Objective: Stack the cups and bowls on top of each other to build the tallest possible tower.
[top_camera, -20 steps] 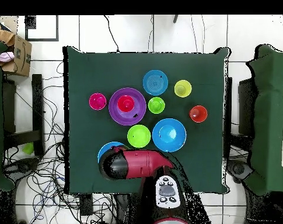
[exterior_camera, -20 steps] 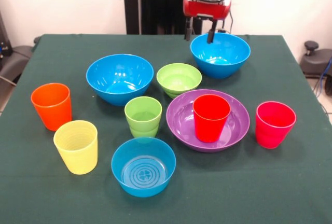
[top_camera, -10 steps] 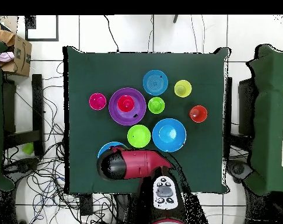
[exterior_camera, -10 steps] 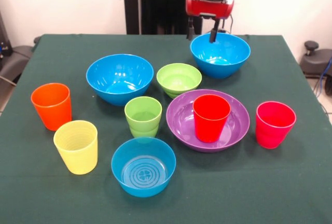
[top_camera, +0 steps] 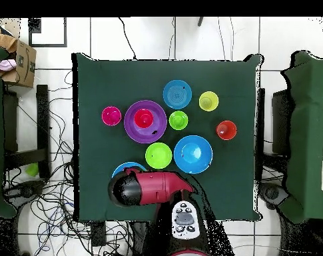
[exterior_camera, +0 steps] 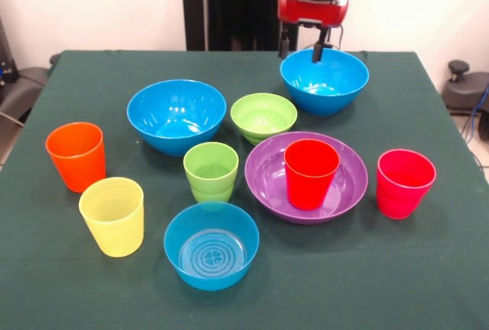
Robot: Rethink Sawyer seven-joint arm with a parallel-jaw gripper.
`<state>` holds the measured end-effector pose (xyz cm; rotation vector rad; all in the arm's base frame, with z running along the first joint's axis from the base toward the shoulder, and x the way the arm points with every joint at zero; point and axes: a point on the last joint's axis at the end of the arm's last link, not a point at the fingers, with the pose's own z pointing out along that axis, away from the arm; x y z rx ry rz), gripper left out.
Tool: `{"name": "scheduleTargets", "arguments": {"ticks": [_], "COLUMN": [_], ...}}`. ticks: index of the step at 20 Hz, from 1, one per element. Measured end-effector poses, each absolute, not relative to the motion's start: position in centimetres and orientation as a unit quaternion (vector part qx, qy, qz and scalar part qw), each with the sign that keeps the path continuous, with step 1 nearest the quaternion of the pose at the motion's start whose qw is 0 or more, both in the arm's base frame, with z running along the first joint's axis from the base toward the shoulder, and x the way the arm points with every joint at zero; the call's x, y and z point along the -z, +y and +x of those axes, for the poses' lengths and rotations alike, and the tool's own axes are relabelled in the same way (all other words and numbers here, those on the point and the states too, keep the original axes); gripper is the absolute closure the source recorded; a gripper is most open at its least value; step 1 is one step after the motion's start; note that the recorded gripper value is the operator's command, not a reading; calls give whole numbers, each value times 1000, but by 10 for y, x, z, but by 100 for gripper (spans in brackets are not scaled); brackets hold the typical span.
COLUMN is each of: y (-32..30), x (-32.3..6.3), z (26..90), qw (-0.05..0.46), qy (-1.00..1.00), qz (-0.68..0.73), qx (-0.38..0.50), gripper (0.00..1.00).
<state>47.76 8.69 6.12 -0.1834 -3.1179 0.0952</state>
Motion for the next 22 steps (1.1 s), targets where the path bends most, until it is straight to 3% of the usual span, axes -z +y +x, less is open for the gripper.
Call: {"name": "scheduleTargets", "arguments": {"ticks": [22], "y": [105], "x": [-3], "z": [442], "qw": [22], "qy": [-998], "qz": [-29], "qx": [-44], "gripper": [0]}}
